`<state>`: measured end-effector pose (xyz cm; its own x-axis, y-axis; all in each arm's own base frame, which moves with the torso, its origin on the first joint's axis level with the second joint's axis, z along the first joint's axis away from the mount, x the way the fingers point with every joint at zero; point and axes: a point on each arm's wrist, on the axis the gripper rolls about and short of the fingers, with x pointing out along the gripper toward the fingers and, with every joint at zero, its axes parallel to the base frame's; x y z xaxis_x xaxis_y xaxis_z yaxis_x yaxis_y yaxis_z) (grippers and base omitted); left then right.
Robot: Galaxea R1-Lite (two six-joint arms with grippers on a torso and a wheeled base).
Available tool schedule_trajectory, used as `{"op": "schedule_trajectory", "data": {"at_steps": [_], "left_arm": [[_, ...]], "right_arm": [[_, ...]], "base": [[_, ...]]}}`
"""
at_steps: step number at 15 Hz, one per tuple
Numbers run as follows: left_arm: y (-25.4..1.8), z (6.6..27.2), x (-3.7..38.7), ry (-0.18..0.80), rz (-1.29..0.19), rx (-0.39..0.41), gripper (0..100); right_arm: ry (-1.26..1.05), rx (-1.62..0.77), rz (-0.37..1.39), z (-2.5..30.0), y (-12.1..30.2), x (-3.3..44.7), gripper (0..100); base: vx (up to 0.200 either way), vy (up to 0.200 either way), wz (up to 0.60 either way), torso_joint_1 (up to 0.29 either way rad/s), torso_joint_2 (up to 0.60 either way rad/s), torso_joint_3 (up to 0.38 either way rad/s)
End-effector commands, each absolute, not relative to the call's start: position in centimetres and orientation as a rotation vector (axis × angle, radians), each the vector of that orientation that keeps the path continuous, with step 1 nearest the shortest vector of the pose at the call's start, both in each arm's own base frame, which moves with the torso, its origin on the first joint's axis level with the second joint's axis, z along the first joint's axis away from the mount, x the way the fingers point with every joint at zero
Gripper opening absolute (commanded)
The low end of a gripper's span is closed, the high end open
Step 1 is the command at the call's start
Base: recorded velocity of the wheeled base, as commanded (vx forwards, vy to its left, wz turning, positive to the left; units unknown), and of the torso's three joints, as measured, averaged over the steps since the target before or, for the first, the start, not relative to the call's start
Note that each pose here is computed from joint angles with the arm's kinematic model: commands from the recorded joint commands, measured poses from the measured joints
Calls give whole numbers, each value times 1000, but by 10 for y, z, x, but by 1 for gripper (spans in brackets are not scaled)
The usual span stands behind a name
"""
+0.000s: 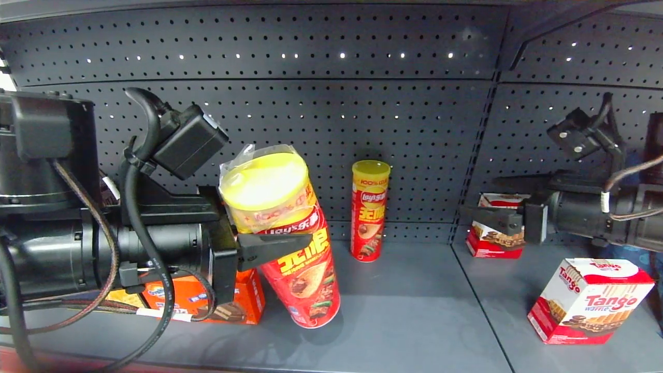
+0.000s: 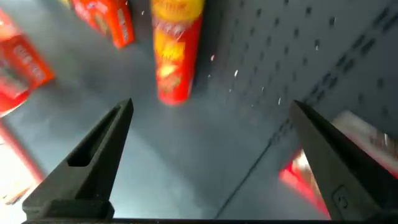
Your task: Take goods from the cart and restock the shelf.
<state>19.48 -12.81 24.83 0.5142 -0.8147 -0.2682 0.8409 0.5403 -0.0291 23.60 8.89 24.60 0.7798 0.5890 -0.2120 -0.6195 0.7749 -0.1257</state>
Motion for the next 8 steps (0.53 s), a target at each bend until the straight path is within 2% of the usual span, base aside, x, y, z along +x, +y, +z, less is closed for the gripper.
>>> {"op": "schedule_trajectory", "data": {"at_steps": [1,8], "left_arm": [[-128,247,194,266,-997,109,0],[-126,244,192,271,-1019,105,0]], "right_arm": [[200,-190,675,227,98,263,100],[84,-169,858,214,118,314,100]], "base": [[0,0,0,0,0,0],[0,0,0,0,0,0]]}}
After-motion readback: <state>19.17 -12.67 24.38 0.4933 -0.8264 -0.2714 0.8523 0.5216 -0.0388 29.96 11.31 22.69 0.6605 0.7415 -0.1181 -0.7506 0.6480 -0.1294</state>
